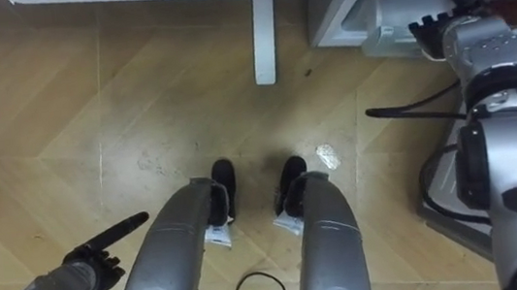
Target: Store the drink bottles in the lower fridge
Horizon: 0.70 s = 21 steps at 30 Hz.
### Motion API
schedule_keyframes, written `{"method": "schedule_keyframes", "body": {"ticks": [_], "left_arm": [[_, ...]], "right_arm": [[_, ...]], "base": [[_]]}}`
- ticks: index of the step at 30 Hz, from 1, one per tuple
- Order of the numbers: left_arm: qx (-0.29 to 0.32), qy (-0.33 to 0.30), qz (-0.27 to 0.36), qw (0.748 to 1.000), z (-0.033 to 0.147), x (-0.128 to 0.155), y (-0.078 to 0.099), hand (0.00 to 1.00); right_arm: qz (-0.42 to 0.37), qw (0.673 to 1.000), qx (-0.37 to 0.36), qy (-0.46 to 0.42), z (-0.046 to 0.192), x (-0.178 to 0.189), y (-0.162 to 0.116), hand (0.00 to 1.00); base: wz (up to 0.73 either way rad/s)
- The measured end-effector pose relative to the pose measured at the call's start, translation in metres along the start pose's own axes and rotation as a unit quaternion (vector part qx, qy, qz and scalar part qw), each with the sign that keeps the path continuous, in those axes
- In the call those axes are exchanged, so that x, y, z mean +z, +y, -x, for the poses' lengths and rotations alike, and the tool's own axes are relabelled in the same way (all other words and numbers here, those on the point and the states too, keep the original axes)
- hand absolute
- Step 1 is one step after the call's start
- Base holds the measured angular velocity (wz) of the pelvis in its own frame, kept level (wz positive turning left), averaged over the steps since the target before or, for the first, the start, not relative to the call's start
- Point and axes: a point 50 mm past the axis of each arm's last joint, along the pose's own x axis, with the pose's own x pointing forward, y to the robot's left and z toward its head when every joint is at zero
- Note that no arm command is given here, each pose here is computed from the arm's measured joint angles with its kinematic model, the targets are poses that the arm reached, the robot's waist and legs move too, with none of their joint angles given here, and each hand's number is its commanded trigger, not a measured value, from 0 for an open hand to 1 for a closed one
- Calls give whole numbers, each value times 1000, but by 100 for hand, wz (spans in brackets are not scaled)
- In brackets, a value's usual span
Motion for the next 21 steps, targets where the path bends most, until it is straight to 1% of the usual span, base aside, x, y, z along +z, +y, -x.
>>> {"method": "schedule_keyframes", "body": {"ticks": [5, 10, 13, 16, 18, 21], "left_arm": [[-2, 2, 2, 1000, 0, -2, -2, 0], [-12, 8, 9, 1000, 0, -8, -5, 0], [-18, 4, 19, 1000, 0, -5, -4, 0], [-23, 4, 26, 999, 0, -5, -1, 0], [-23, 5, 33, 999, 0, -7, 4, 0], [-24, 8, 48, 999, 1, -12, 11, 0]], "right_arm": [[0, 1000, -8, -4, -2, 1, -12, 0], [6, 1000, -11, -6, -4, 1, -39, 0], [23, 1000, -1, -11, -4, 0, -47, 0], [29, 999, 11, -11, -4, 0, -59, 0], [32, 999, 4, -9, -3, 0, -77, 0], [34, 999, 6, -12, -3, 0, -88, 0]], "base": [[0], [-1], [-1], [0], [-2], [-4]]}}
